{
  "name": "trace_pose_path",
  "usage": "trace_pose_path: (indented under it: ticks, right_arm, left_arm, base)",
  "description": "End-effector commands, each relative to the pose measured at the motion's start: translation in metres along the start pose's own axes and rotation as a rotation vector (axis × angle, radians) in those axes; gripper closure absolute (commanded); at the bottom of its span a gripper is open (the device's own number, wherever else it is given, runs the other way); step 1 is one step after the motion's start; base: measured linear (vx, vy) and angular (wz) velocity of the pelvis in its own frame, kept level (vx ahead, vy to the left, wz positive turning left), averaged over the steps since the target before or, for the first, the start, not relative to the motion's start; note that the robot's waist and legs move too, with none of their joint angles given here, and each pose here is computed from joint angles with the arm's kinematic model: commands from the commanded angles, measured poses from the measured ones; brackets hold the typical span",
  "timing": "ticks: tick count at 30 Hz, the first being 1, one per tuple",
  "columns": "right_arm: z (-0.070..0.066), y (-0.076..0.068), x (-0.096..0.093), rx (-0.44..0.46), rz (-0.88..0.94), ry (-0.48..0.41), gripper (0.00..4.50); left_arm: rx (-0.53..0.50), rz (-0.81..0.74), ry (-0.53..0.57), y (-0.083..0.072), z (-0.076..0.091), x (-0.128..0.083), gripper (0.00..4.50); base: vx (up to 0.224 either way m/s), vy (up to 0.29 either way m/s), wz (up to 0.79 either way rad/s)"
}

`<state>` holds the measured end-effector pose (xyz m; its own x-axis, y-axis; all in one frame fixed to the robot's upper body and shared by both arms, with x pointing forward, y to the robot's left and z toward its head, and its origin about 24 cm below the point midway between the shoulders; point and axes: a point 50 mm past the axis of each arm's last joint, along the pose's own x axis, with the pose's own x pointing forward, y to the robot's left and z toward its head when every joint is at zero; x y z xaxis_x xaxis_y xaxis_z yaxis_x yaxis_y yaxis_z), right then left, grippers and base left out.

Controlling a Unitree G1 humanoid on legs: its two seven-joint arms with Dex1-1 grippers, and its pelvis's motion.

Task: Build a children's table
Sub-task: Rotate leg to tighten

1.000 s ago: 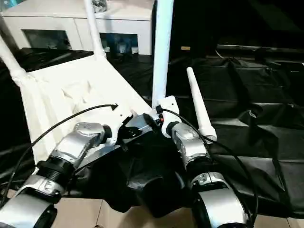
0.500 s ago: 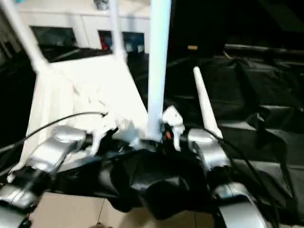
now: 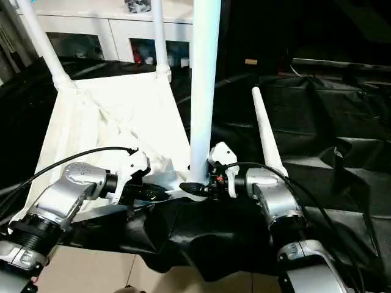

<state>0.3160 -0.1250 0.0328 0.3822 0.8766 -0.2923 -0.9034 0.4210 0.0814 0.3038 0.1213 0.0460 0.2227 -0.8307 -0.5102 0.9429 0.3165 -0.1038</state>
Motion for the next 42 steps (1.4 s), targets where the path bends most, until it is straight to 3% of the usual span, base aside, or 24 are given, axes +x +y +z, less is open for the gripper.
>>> trace_pose_path:
  ticks: [1,6,7,9,11,12,15,19,25,30,42]
  right_arm:
    - [-0.009,0.013,0.027,0.029,-0.01,0.043,1.73]
    - [-0.018,-0.003,0.038,0.1,-0.353,0.089,1.74]
    - [-0.019,-0.007,0.042,0.151,-0.477,0.108,1.74]
    - [-0.02,-0.008,0.044,0.174,-0.526,0.119,1.74]
    - [-0.016,-0.001,0.055,0.194,-0.466,0.095,1.74]
    - [-0.014,0.002,0.059,0.2,-0.441,0.082,1.39]
    - [-0.013,0.004,0.06,0.206,-0.406,0.069,0.99]
    - [-0.009,0.004,0.061,0.137,-0.382,0.061,0.77]
    - [0.0,0.01,0.047,0.016,-0.125,0.005,0.77]
    - [0.002,0.01,0.029,-0.012,0.02,-0.007,0.77]
    - [-0.005,0.017,0.003,-0.047,0.254,0.083,0.9]
  left_arm:
    - [0.033,0.019,-0.088,-0.002,0.028,0.018,4.5]
    - [-0.051,0.214,-0.095,0.012,0.037,0.033,4.5]
    - [-0.088,0.282,-0.103,0.016,0.041,0.039,4.5]
    - [-0.099,0.306,-0.107,0.017,0.043,0.041,4.5]
    - [-0.108,0.328,-0.116,0.018,0.046,0.044,4.5]
    - [-0.105,0.322,-0.119,0.017,0.046,0.045,4.5]
    - [-0.073,0.284,-0.125,0.014,0.046,0.045,4.5]
    - [-0.045,0.222,-0.135,0.009,0.045,0.044,4.5]
    - [-0.006,0.131,-0.126,0.005,0.038,0.034,4.5]
    - [0.025,0.038,-0.098,0.001,0.031,0.024,4.5]
    - [0.054,-0.134,-0.025,-0.01,0.015,0.002,4.5]
  base:
    - [0.0,0.0,0.0]
    - [0.0,0.0,0.0]
    - [0.0,0.0,0.0]
    - [0.0,0.0,0.0]
    - [0.0,0.0,0.0]
    - [0.0,0.0,0.0]
    - [0.0,0.0,0.0]
    - [0.0,0.0,0.0]
    - [0.0,0.0,0.0]
    - [0.0,0.0,0.0]
    - [0.0,0.0,0.0]
